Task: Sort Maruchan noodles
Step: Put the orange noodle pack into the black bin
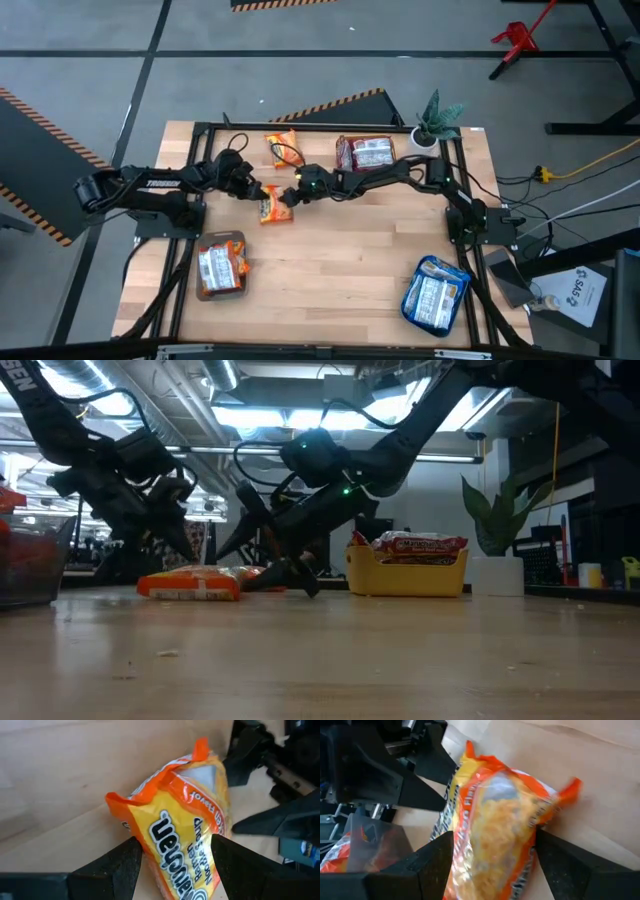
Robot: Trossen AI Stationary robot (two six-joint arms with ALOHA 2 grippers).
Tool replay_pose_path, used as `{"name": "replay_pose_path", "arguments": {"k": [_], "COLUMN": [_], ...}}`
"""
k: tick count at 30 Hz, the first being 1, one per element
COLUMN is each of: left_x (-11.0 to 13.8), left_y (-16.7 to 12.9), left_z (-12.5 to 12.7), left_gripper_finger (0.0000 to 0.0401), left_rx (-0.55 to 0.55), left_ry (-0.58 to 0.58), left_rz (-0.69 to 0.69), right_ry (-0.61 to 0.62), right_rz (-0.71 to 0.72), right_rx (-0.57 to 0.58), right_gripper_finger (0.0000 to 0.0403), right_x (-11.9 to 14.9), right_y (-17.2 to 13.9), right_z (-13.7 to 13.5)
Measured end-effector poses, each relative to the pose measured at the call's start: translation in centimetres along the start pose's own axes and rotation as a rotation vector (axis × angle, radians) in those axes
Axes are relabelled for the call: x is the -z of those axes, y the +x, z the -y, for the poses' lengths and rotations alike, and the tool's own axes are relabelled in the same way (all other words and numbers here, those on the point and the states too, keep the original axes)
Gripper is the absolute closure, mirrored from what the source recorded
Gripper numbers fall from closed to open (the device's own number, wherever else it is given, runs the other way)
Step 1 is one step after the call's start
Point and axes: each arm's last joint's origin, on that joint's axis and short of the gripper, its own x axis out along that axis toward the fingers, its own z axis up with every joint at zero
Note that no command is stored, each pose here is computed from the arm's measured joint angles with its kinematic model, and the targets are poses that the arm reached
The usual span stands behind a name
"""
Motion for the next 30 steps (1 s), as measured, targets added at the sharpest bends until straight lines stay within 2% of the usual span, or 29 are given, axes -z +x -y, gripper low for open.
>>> {"name": "replay_pose_path", "arguments": {"k": [6,10,14,23,30], "left_x": [0.5,0.7,0.7,0.7,0.8], "left_y": [0.4,0.5,0.5,0.5,0.2], "left_z": [0.5,0.6,0.8,1.0,1.5], "left_gripper_finger": [0.0169,0.0169,0.0169,0.0178,0.0181], "left_rx": [-0.025,-0.032,-0.017,0.038,0.119], "left_ry": [0.024,0.022,0.012,-0.083,-0.173], "left_rz": [0.008,0.015,0.018,-0.020,-0.083], "right_ry": [-0.041,-0.075,-0.092,-0.101,-0.096], "right_rz": [-0.019,-0.064,-0.084,-0.132,-0.180], "right_rx": [-0.027,0.027,0.039,-0.018,-0.074], "right_gripper_finger": [0.0136,0.0144,0.0177,0.0265,0.0283], "right_x": [-0.3,-0.5,-0.5,-0.5,-0.5], "right_y": [1.5,1.7,1.7,1.6,1.3], "right_z": [-1.2,-1.7,-1.8,-2.2,-2.6]}}
